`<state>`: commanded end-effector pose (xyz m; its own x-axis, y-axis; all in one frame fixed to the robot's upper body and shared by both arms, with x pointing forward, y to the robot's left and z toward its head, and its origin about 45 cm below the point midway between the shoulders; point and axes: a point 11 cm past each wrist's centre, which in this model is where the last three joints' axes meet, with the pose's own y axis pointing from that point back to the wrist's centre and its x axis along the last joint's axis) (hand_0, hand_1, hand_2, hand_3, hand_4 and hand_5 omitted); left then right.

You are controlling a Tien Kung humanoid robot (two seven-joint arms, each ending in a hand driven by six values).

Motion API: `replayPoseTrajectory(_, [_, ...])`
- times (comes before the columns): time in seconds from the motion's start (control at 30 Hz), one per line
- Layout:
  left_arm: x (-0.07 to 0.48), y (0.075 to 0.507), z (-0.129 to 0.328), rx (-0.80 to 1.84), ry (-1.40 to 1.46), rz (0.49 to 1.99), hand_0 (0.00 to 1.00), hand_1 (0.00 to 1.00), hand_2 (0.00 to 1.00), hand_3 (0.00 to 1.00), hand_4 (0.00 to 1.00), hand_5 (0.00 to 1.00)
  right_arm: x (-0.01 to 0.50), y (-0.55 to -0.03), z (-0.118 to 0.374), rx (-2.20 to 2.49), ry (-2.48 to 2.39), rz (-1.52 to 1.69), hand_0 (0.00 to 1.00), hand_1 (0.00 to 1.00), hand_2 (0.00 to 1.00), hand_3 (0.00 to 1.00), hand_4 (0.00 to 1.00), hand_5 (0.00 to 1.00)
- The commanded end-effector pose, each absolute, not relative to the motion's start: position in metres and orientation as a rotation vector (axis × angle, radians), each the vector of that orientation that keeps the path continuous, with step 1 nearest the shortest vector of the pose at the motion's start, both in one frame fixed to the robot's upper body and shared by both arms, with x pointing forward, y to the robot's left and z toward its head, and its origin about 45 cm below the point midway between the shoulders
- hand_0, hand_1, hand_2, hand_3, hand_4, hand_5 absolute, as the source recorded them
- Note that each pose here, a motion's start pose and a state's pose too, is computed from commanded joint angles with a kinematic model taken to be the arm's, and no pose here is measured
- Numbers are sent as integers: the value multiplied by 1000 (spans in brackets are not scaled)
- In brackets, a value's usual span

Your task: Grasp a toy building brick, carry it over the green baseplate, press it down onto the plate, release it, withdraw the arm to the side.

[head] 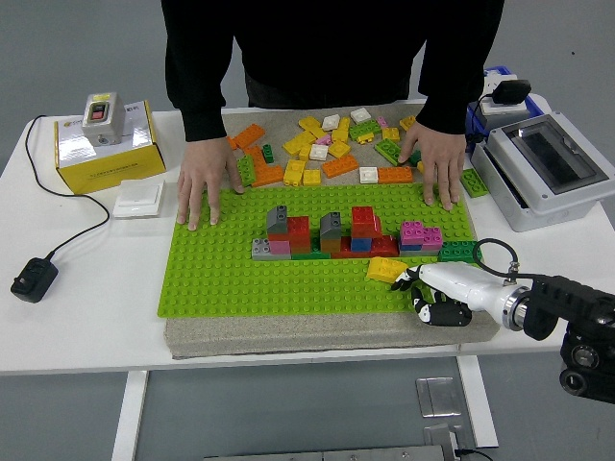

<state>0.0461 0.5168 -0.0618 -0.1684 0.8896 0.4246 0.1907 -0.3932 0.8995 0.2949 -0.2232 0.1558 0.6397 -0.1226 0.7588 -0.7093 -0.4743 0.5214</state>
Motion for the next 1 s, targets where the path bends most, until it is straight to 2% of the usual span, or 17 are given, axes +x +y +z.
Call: replayPoseTrajectory(1.0, [45, 515, -63, 1539, 1255, 1604, 685, 634, 569, 654, 93, 537, 299, -221, 159, 1971, -692, 837, 230, 266, 754, 773, 2, 327])
